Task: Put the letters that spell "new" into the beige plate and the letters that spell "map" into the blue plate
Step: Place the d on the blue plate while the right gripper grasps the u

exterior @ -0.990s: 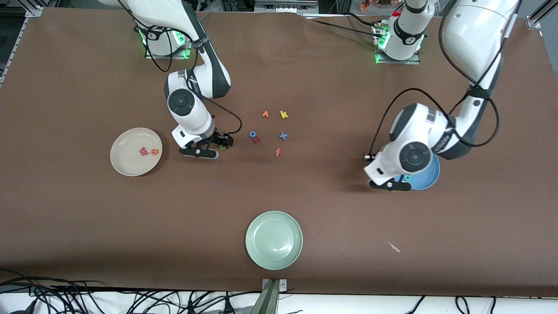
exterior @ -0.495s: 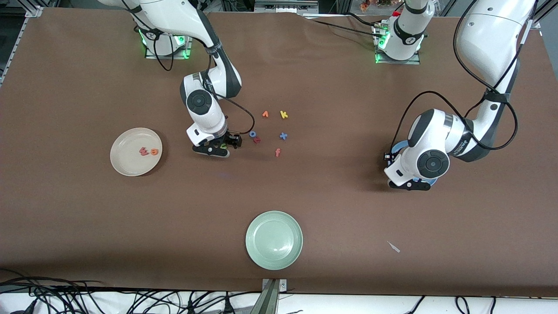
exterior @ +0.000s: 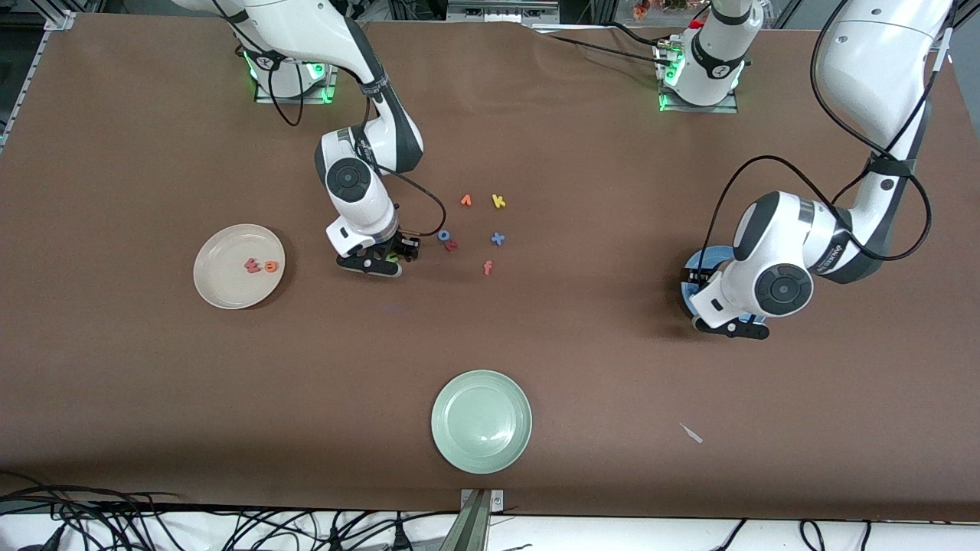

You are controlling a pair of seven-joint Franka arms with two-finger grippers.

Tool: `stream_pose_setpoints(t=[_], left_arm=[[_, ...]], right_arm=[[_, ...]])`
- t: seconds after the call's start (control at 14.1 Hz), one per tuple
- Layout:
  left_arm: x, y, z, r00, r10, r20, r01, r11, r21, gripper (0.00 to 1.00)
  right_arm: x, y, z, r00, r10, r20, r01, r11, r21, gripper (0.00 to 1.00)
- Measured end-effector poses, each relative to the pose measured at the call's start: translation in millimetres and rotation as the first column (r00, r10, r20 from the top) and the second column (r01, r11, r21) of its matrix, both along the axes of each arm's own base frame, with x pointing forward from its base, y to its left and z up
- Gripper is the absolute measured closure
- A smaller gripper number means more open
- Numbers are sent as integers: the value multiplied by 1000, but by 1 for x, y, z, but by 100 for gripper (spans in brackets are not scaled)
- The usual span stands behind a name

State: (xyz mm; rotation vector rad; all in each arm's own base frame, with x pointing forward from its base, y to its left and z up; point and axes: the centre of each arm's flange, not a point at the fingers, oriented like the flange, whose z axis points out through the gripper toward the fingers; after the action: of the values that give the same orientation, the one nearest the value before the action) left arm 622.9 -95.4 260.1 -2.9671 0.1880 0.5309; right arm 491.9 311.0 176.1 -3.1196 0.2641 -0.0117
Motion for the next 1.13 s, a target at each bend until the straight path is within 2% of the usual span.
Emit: stream_pose_setpoints(t=[0.07,0.14,0.28,0.49,0.57,0.64,0.78,0.92,1.13], left_arm=[[6,-3,10,1000,-3,23,3,1000,-6,0],[13,-7,23,999,-5,51,6,1000,-13,0],[28,-14,59,992,-6,124,10,1000,-30,0],[53,-14,137,964,14,264,-1,999,-50,0],[58,-9,165,955,26,296,-11,999,-51,0],[59,-4,190,947,41,319,-24,998,-56,0],[54,6,236,934,76,348,-53,996,-75,0],[38,20,275,935,115,337,-90,992,-88,0],[9,31,325,929,172,327,-133,981,-139,0]], right_arm=[[1,-1,1,1000,-2,1,2,1000,1,58],[1,-1,1,1000,-2,1,2,1000,1,58],[1,-1,2,1000,-4,1,4,1000,1,70],[3,0,4,1000,-18,2,18,1000,4,70],[6,3,9,999,-40,-11,40,999,5,70],[14,3,20,997,-59,-48,59,998,-1,70],[40,-11,53,990,-74,-124,73,997,-18,70],[66,-53,78,988,-37,-150,33,999,-25,70],[85,-135,92,973,66,-223,-76,997,-35,70]])
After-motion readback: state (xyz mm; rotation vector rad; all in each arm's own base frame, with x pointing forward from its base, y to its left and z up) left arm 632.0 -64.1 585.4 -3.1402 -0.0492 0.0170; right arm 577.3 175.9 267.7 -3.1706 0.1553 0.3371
